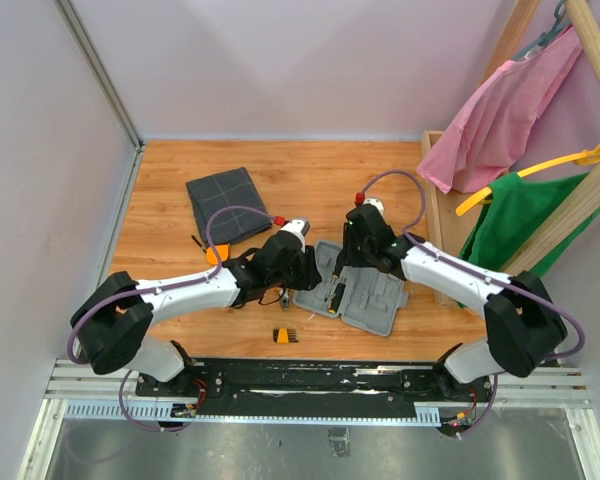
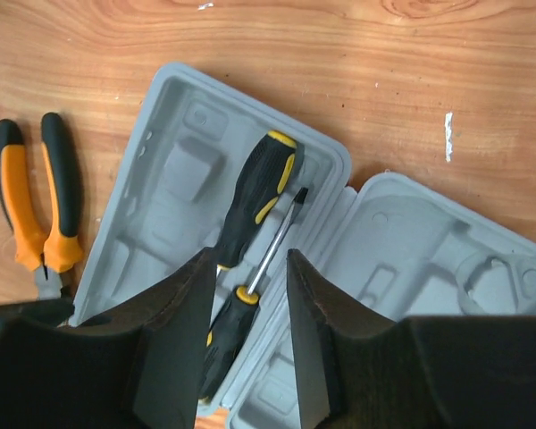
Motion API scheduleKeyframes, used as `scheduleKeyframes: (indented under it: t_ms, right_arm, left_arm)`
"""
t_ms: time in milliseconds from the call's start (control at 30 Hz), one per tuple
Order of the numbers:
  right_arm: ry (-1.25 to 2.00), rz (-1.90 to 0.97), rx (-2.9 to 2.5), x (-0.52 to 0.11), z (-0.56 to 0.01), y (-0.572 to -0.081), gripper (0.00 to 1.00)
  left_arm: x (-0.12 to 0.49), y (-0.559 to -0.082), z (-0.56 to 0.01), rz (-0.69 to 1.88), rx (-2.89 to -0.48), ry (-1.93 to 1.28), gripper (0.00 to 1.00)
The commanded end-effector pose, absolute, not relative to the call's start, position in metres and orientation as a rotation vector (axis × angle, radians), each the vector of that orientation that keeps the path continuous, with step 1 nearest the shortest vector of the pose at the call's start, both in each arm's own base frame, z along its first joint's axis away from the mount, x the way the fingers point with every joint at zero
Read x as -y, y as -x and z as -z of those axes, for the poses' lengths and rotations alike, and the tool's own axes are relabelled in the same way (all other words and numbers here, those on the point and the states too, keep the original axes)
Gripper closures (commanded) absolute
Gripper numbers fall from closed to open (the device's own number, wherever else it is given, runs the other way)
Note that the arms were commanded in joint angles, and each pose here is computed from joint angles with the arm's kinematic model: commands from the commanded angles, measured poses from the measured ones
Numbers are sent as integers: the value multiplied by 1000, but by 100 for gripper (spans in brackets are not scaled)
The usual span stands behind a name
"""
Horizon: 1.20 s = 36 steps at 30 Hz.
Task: Sort the tools into containers
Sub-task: Adjust the screwdriver in the storage box.
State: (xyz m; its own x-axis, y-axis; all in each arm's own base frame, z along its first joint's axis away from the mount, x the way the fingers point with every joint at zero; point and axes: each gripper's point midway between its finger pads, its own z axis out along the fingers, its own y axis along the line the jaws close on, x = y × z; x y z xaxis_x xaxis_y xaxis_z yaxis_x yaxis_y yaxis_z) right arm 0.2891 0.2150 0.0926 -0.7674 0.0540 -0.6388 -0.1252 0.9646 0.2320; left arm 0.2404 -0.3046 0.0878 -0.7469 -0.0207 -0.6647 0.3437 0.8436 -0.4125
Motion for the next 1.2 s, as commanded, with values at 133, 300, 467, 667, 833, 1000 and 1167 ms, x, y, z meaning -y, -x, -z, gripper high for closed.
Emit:
scheduleKeyframes:
  t_ms: [133, 300, 467, 667, 833, 1000, 1167]
  right_arm:
    - [87, -244, -2482, -218, -84, -310, 64]
    - [119, -209, -2535, -222, -73, -315, 66]
    - [144, -185, -2574, -225, -64, -317, 69]
    - [165, -122, -2615, -221, -51, -317, 72]
    - [184, -81, -2648, -218, -38, -315, 73]
    - [191, -59, -2670, -215, -30, -312, 77]
    - [189, -42, -2672, -211, -28, -310, 79]
  left_arm:
    - [316, -236, -92, 763, -2290, -233, 58]
    - [315, -236, -91, 756, -2292, -241, 59]
    - [317, -237, -93, 761, -2291, -241, 59]
    - [319, -237, -95, 767, -2291, -242, 59]
    - [322, -236, -92, 764, -2303, -250, 60]
    - [329, -231, -87, 757, -2326, -260, 60]
    - [340, -228, -79, 751, -2356, -267, 61]
